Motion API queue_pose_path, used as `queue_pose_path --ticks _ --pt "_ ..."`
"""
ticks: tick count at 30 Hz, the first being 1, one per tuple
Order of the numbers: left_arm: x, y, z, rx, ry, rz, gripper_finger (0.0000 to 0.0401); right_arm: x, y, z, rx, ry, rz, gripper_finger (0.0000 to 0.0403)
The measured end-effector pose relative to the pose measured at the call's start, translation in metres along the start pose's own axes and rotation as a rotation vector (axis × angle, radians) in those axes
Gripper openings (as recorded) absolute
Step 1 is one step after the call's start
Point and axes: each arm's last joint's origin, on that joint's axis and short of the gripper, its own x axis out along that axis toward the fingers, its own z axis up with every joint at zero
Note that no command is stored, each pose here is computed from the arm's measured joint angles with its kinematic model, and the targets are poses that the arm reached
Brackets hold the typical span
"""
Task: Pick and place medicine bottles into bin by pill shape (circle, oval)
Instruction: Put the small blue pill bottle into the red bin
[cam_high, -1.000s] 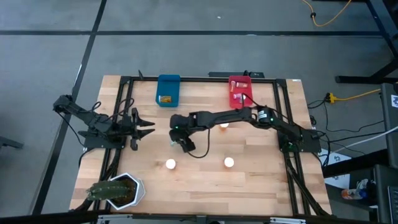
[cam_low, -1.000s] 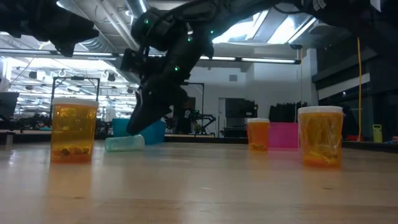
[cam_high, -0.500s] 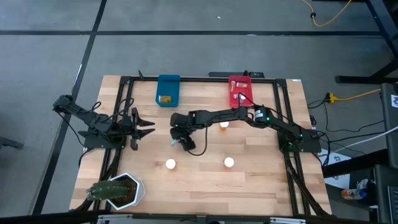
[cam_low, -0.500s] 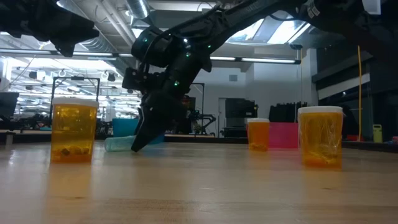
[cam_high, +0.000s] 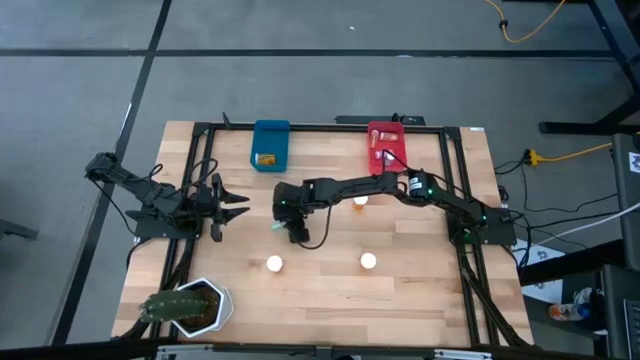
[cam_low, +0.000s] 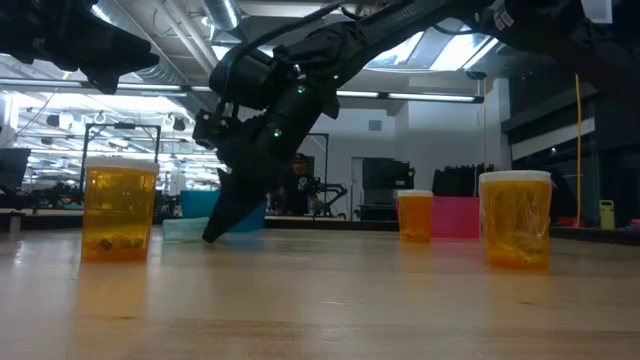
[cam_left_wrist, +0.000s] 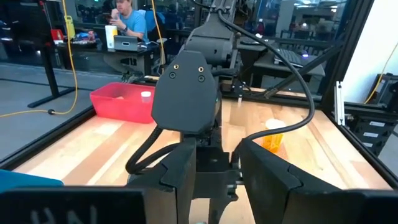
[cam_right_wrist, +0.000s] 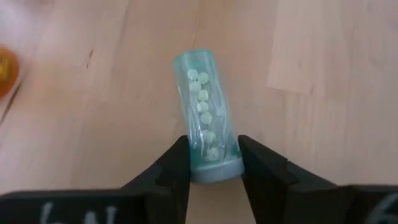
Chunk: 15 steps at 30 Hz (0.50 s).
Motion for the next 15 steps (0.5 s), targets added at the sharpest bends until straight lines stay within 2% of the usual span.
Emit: queue_pose_path --ticks 7,15 --pt "0.0 0.0 -0.001 -0.004 0.005 0.001 0.0118 -0.009 -0.004 -0.004 0.078 0.065 -0.022 0.0117" --pt "0.0 0.0 -0.003 -0.011 0.026 0.003 0.0118 -0.059 -0.018 -0.007 0.141 0.188 -0.06 0.0114"
